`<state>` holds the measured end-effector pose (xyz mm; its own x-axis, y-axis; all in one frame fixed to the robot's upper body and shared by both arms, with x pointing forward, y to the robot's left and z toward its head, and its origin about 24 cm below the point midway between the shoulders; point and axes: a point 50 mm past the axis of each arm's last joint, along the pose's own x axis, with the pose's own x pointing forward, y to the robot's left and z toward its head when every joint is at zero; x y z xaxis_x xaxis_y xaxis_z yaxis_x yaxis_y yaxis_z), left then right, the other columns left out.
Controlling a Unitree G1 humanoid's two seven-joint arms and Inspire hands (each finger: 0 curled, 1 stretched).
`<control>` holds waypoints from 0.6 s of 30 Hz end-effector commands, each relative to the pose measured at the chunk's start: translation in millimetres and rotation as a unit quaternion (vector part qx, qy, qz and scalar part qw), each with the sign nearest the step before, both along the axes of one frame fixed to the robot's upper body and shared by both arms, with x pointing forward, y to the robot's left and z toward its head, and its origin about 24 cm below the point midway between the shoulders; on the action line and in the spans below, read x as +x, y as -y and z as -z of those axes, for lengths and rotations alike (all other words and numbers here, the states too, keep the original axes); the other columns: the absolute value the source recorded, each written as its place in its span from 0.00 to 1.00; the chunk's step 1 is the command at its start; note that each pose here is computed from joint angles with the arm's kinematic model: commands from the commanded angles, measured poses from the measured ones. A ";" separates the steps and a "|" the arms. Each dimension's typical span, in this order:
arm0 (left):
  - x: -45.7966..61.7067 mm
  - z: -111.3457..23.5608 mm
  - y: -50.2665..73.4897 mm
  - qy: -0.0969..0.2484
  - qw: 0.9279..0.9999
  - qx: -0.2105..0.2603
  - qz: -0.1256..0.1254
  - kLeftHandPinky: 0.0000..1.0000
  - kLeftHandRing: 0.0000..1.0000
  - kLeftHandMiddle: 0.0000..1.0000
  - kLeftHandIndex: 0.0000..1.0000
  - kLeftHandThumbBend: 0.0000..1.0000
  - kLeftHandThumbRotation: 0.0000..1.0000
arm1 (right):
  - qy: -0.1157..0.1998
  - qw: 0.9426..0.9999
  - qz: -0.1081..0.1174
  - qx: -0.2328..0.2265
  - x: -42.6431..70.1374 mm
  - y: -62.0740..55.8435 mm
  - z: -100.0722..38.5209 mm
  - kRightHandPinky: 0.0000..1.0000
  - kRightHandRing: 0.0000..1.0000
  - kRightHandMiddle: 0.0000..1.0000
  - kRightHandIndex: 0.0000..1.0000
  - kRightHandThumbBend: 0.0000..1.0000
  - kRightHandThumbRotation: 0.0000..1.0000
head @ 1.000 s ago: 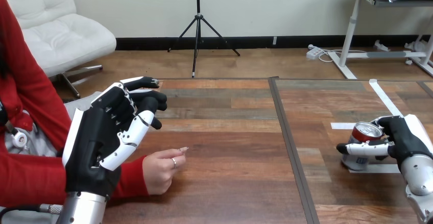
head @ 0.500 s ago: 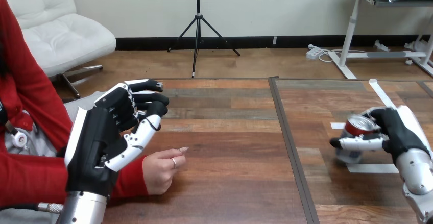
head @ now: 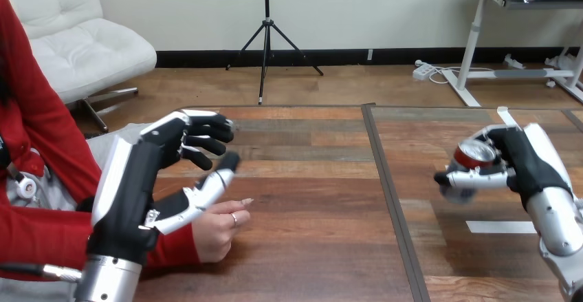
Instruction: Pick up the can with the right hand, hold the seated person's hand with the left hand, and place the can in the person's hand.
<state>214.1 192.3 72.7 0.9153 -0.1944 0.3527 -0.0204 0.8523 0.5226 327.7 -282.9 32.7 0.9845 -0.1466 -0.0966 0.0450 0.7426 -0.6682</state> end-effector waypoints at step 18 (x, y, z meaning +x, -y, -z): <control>11.7 -14.6 -5.6 0.011 0.973 0.231 -0.003 0.65 0.76 0.81 0.78 0.95 0.39 | 0.106 0.993 -0.052 -0.001 20.2 -14.2 -46.5 0.28 0.32 0.42 0.45 0.85 0.00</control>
